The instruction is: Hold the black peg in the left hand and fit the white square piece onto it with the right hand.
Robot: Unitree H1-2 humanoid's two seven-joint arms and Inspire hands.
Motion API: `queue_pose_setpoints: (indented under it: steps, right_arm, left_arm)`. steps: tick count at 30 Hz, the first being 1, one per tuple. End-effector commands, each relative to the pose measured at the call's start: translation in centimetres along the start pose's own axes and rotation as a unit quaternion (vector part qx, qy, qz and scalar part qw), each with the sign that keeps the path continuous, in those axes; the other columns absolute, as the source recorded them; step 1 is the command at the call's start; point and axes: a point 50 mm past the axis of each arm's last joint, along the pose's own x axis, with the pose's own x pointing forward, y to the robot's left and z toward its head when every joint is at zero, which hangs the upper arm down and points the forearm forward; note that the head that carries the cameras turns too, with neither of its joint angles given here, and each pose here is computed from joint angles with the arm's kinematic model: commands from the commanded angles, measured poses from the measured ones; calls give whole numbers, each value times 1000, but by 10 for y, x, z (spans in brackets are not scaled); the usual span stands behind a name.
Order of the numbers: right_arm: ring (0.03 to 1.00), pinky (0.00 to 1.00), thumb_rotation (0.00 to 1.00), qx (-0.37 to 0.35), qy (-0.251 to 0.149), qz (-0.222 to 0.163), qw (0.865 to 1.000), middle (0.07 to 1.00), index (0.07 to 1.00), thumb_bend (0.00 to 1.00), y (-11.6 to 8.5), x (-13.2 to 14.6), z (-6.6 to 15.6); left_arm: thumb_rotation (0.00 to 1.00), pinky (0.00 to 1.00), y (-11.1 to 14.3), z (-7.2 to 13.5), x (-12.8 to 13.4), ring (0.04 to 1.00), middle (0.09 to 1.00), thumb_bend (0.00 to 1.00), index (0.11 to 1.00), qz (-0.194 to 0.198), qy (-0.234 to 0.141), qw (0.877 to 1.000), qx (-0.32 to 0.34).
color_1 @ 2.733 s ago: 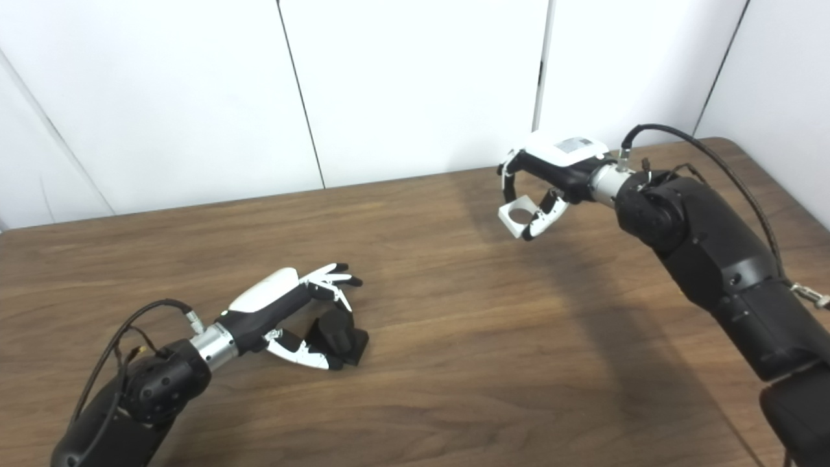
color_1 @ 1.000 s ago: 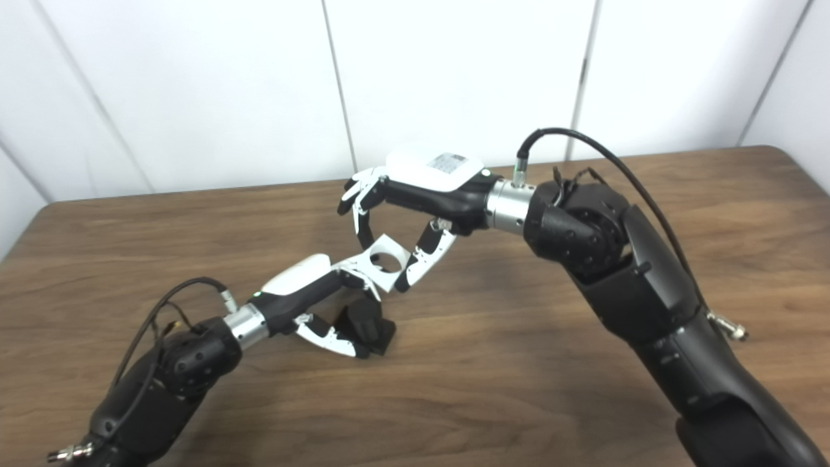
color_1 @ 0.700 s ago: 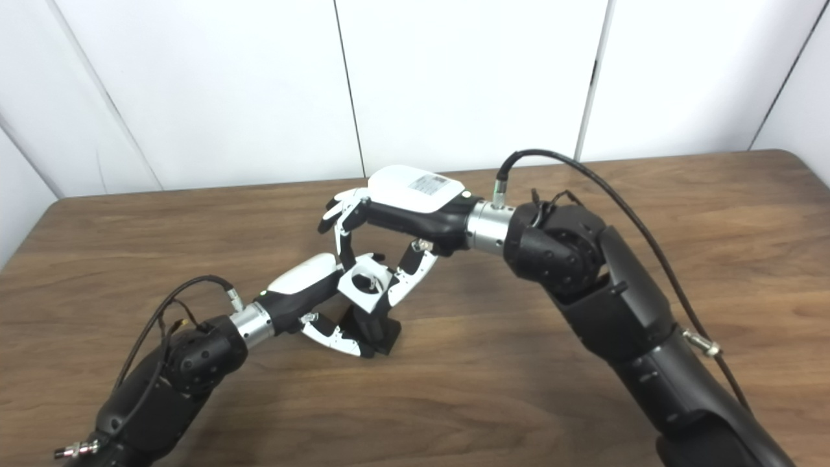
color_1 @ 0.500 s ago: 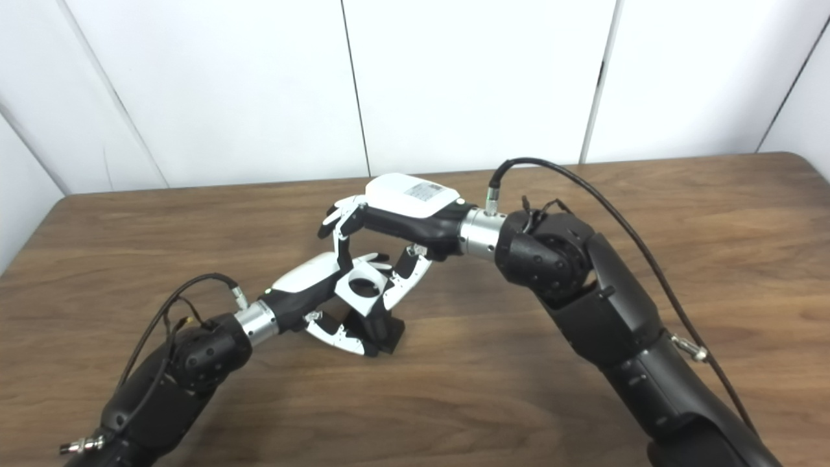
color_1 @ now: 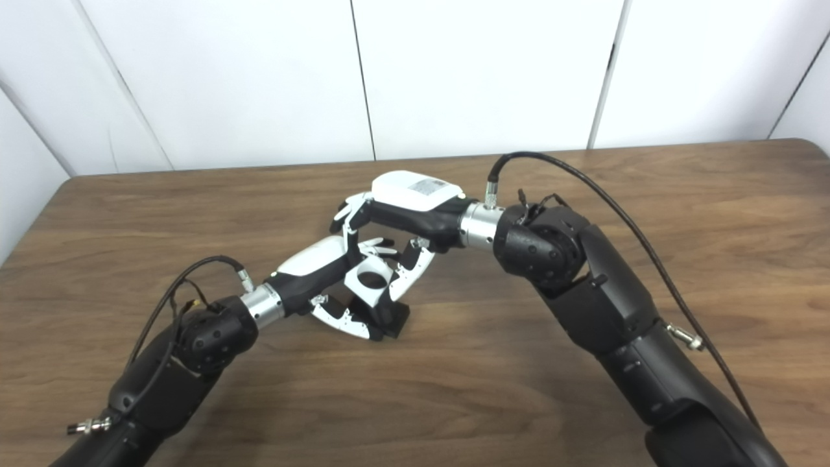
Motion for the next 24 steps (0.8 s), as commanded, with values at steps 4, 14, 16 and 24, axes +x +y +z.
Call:
queue_pose_setpoints:
  steps: [4,14,16,24]
  right_arm:
    - [903,795,141,-26,-26,-25,999,820,478,521,-24,6,8]
    - [903,802,143,-20,-18,-16,1000,818,478,521,-18,2,4]
    - [903,804,143,-19,-14,-14,1000,816,479,521,-16,1,3]
    - [903,808,142,-13,-11,-12,1000,817,479,521,-10,-2,-1]
  left_arm:
    - [77,899,-8,-4,-2,978,883,522,491,-35,28,999,25]
    - [76,899,-8,-3,-3,985,888,522,491,-35,32,999,27]
    - [76,899,-8,-2,-2,989,889,522,491,-35,32,999,27]
    - [76,885,-7,-3,-2,981,883,522,491,-33,29,999,28]
